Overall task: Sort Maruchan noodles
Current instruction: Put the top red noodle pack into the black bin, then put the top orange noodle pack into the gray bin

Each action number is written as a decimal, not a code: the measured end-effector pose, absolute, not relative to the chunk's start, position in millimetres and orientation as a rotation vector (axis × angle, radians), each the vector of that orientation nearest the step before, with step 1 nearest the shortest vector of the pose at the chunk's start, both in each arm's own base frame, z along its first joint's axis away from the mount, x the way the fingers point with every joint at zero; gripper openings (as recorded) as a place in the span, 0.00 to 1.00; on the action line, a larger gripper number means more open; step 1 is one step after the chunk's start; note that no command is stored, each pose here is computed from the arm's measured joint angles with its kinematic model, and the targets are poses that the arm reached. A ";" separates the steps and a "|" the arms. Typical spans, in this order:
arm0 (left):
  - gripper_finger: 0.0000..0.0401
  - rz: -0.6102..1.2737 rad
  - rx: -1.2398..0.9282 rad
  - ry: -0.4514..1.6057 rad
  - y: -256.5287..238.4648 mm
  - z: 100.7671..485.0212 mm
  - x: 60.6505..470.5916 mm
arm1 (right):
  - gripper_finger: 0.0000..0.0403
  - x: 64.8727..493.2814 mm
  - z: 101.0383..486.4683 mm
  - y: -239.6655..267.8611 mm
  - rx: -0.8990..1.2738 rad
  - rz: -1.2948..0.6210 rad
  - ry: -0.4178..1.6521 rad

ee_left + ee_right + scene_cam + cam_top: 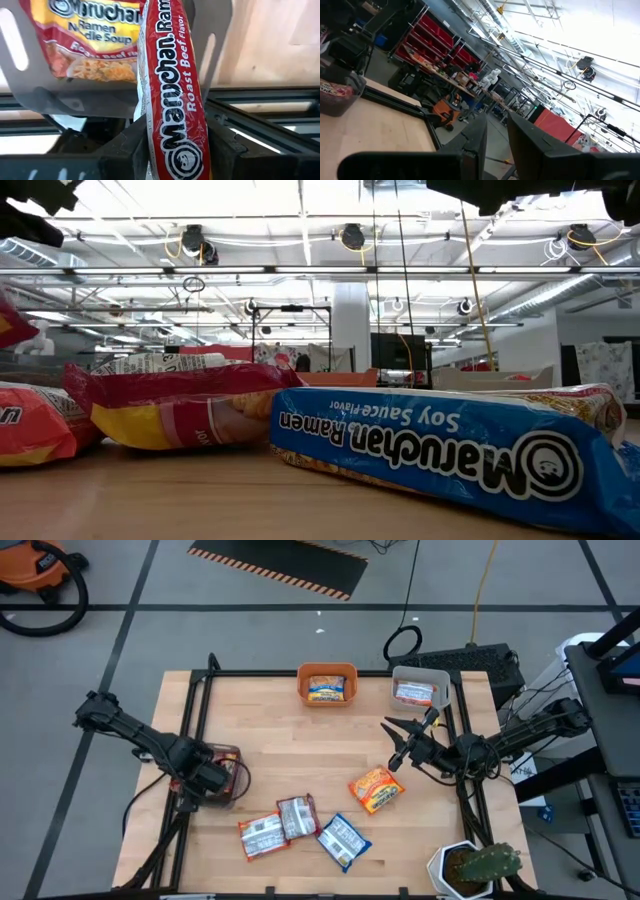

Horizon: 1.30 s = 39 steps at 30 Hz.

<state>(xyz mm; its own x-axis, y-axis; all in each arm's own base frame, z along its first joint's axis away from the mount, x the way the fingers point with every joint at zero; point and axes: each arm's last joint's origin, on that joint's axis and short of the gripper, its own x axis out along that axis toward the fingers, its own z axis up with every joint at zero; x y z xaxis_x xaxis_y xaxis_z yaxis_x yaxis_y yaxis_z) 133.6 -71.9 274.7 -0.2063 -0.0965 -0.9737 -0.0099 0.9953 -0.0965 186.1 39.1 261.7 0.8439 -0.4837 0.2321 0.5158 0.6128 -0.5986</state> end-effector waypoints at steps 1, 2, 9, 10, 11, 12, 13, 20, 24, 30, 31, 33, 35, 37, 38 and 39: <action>0.37 -0.070 -0.068 1.775 -72.1 273.9 134.8 | 0.18 186.1 261.7 39.1 -0.700 -0.576 -0.051; 0.37 -0.061 -0.058 1.771 -72.0 273.5 135.4 | 0.18 186.1 261.7 39.1 -0.696 -0.576 -0.052; 0.44 0.091 -0.101 1.744 -66.5 273.3 137.7 | 0.18 186.1 261.6 39.1 -0.696 -0.575 -0.052; 0.47 0.102 -0.101 1.741 -65.8 273.3 138.0 | 0.18 186.1 261.6 39.1 -0.696 -0.575 -0.052; 0.50 0.108 -0.101 1.738 -65.3 273.3 138.3 | 0.18 186.1 261.6 39.1 -0.695 -0.575 -0.052; 0.53 0.113 -0.096 1.734 -64.7 273.3 138.6 | 0.18 186.1 261.6 39.1 -0.695 -0.575 -0.052; 0.56 0.118 -0.083 1.728 -64.1 273.3 138.9 | 0.18 186.1 261.6 39.1 -0.695 -0.575 -0.052; 0.63 0.247 0.060 1.637 -54.4 273.5 143.1 | 0.18 186.1 261.6 39.1 -0.694 -0.575 -0.052; 0.64 0.280 0.124 1.609 -49.5 273.9 145.0 | 0.18 186.1 261.5 39.1 -0.695 -0.575 -0.051; 0.64 0.354 0.200 1.567 -41.2 274.7 147.9 | 0.18 186.1 261.5 39.1 -0.696 -0.575 -0.051; 0.64 0.373 0.189 1.564 -39.7 274.7 148.3 | 0.18 186.1 261.5 39.1 -0.696 -0.575 -0.051; 0.64 0.417 0.145 1.556 -37.8 274.7 148.8 | 0.18 186.1 261.5 39.1 -0.695 -0.575 -0.051; 0.64 0.485 0.071 1.540 -36.4 274.7 149.1 | 0.18 186.1 261.5 39.0 -0.697 -0.575 -0.051; 0.64 0.562 -0.011 1.515 -36.0 274.7 149.2 | 0.18 186.1 261.5 39.1 -0.696 -0.575 -0.050; 0.64 0.600 -0.051 1.499 -36.0 274.6 149.4 | 0.18 186.1 261.4 39.1 -0.696 -0.575 -0.050; 0.64 0.633 -0.088 1.480 -36.2 274.6 149.9 | 0.18 186.1 261.4 39.0 -0.695 -0.576 -0.050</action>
